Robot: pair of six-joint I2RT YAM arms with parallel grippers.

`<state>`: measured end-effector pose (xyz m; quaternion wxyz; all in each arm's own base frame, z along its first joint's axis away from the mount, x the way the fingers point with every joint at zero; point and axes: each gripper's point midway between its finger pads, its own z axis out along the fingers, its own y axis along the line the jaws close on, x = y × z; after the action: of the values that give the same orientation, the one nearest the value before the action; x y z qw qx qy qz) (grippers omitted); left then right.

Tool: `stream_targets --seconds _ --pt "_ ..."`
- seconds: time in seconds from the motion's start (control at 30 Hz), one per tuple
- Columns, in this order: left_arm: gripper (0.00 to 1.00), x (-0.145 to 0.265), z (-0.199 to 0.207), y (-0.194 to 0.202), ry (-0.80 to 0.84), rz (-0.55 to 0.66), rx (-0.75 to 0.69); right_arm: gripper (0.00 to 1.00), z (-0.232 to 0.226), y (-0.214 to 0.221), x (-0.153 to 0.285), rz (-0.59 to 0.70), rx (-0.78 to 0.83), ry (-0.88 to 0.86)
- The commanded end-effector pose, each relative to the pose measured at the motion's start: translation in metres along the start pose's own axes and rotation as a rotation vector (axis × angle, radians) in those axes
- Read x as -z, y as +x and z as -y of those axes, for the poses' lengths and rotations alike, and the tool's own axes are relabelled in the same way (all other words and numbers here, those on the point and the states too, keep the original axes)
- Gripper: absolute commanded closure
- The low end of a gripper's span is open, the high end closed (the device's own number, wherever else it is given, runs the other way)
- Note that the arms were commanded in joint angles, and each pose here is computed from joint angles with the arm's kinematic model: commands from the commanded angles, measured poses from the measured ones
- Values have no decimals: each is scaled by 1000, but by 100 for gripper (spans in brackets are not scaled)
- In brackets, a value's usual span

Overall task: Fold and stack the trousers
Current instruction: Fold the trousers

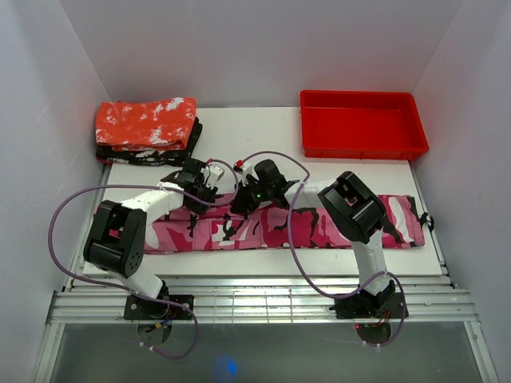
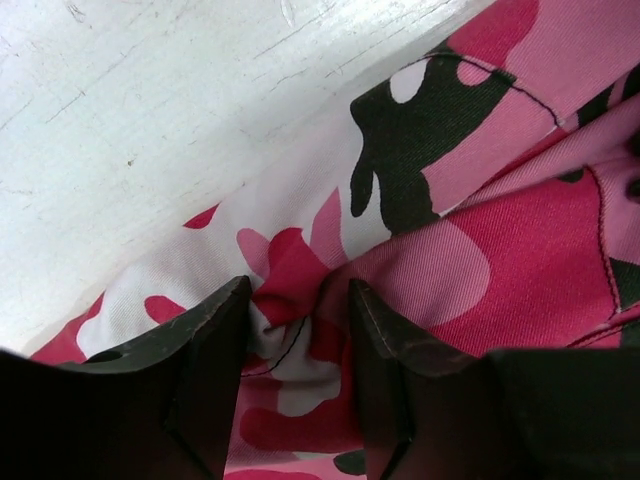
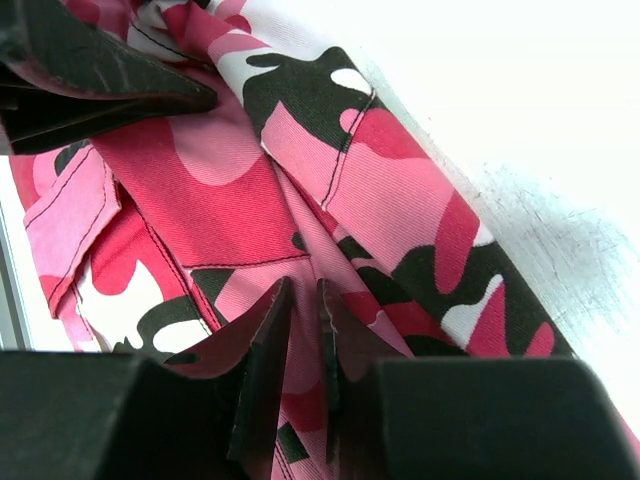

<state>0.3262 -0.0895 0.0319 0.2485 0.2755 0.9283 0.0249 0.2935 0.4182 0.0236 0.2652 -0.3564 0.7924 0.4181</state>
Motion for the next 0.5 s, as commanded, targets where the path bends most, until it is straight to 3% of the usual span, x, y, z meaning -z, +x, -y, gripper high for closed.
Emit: stream_targets --seconds 0.0,0.1,0.13,0.17,0.23,0.3,0.47 --pt "47 2 -7 16 -45 -50 -13 76 34 116 6 -316 -150 155" --pt "58 -5 -9 -1 -35 -21 -14 69 28 104 14 -304 -113 148" --pt "60 -8 -11 -11 -36 -11 -14 63 21 88 21 -267 -83 143" --pt "66 -10 -11 -15 -35 -8 -16 48 18 88 28 -267 -73 146" --pt "70 -12 -12 -25 -28 6 -19 35 6 65 42 -221 -24 142" --pt "77 -17 -13 -27 -24 0 -22 33 2 66 55 -207 5 157" --pt "81 -22 -11 -33 -12 -3 -8 39 -17 57 77 -153 46 129"
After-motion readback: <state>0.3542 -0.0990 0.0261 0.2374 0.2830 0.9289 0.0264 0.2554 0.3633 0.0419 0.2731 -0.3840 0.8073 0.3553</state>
